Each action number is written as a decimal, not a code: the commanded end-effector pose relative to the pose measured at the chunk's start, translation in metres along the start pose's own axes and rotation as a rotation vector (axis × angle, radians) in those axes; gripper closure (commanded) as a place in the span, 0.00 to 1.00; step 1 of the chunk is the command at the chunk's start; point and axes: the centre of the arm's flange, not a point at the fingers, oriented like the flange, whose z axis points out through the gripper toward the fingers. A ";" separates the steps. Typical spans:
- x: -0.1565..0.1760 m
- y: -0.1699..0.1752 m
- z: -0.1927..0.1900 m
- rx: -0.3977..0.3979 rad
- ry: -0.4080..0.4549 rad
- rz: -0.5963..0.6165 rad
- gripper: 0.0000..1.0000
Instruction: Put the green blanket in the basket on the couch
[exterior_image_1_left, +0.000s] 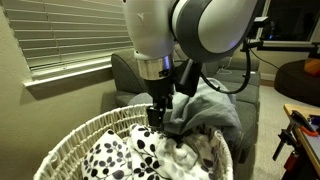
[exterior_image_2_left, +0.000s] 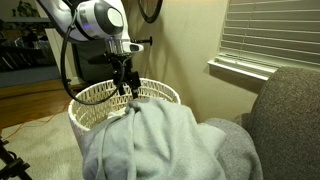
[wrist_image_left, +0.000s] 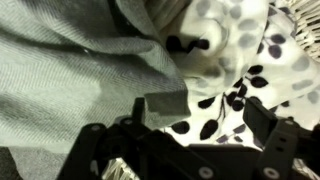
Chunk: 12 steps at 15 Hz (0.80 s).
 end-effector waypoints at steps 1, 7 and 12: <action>0.003 -0.002 0.008 -0.043 -0.019 -0.033 0.00; 0.005 0.002 0.020 -0.099 -0.034 -0.054 0.00; 0.010 0.012 0.028 -0.151 -0.043 -0.071 0.00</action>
